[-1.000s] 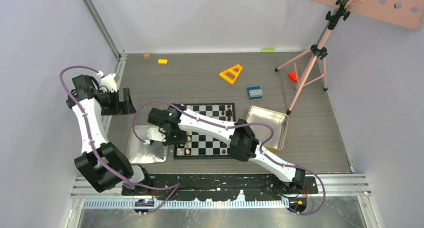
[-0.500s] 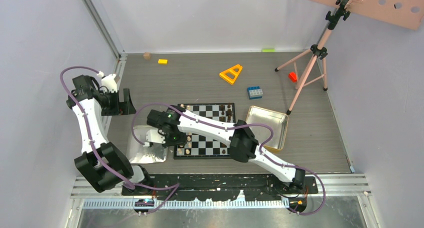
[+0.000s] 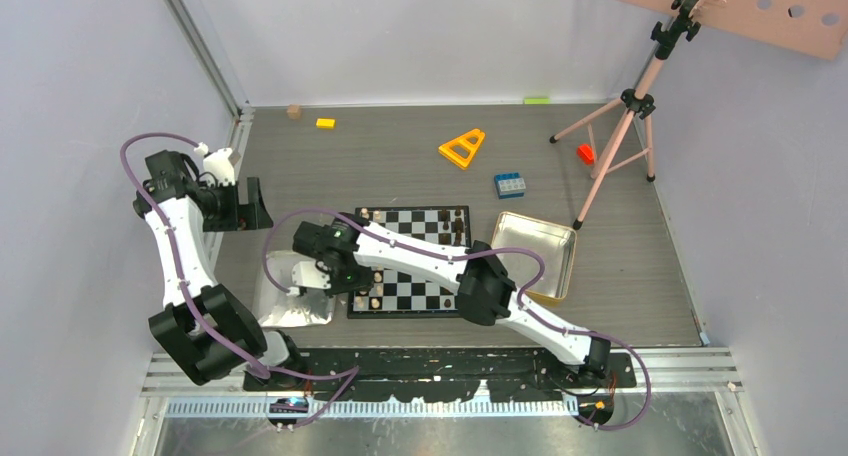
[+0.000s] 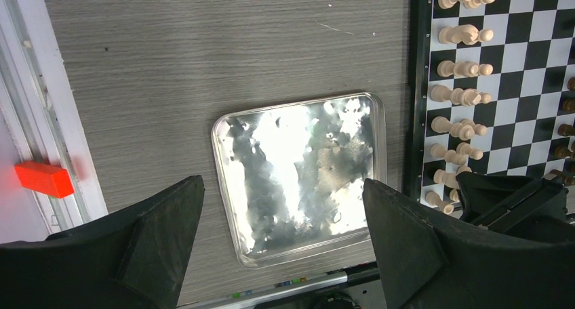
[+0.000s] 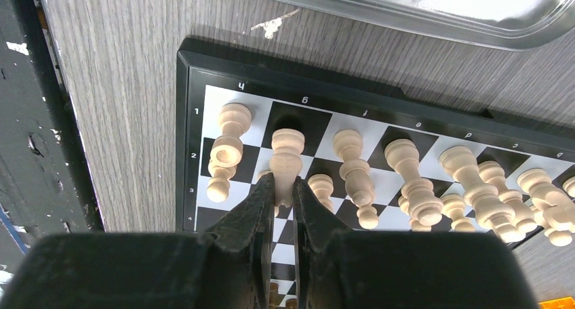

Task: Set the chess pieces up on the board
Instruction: Place the chess piece on the chessboard.

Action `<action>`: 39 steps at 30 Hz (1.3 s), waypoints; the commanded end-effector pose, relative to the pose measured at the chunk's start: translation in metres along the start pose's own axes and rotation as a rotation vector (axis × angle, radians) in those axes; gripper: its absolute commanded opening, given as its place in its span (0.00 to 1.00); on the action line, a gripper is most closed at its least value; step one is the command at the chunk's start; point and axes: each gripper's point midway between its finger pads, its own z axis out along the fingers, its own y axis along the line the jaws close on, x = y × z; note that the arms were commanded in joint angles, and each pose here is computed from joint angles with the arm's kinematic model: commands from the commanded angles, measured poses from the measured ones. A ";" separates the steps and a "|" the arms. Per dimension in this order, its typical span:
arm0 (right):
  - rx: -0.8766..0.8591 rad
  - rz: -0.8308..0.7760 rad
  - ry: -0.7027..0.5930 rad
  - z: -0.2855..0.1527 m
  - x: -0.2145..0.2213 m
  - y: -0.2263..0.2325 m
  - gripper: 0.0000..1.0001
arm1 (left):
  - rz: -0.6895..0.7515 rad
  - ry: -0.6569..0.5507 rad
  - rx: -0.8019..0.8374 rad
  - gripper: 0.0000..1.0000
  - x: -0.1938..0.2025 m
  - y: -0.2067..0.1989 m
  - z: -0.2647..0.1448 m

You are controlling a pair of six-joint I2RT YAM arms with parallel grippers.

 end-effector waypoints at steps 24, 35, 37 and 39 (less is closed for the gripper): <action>0.068 -0.004 -0.069 -0.024 -0.017 -0.009 0.30 | 0.031 -0.025 0.008 0.90 0.000 -0.006 -0.008; 0.068 0.001 -0.095 -0.025 -0.024 -0.010 0.16 | 0.032 -0.025 0.009 0.90 0.000 -0.005 -0.007; 0.066 0.003 -0.098 -0.026 -0.024 -0.009 0.15 | 0.032 -0.022 0.009 0.90 0.000 -0.005 -0.007; 0.062 0.005 -0.103 -0.027 -0.025 -0.008 0.15 | 0.030 -0.022 0.009 0.90 0.001 -0.005 -0.007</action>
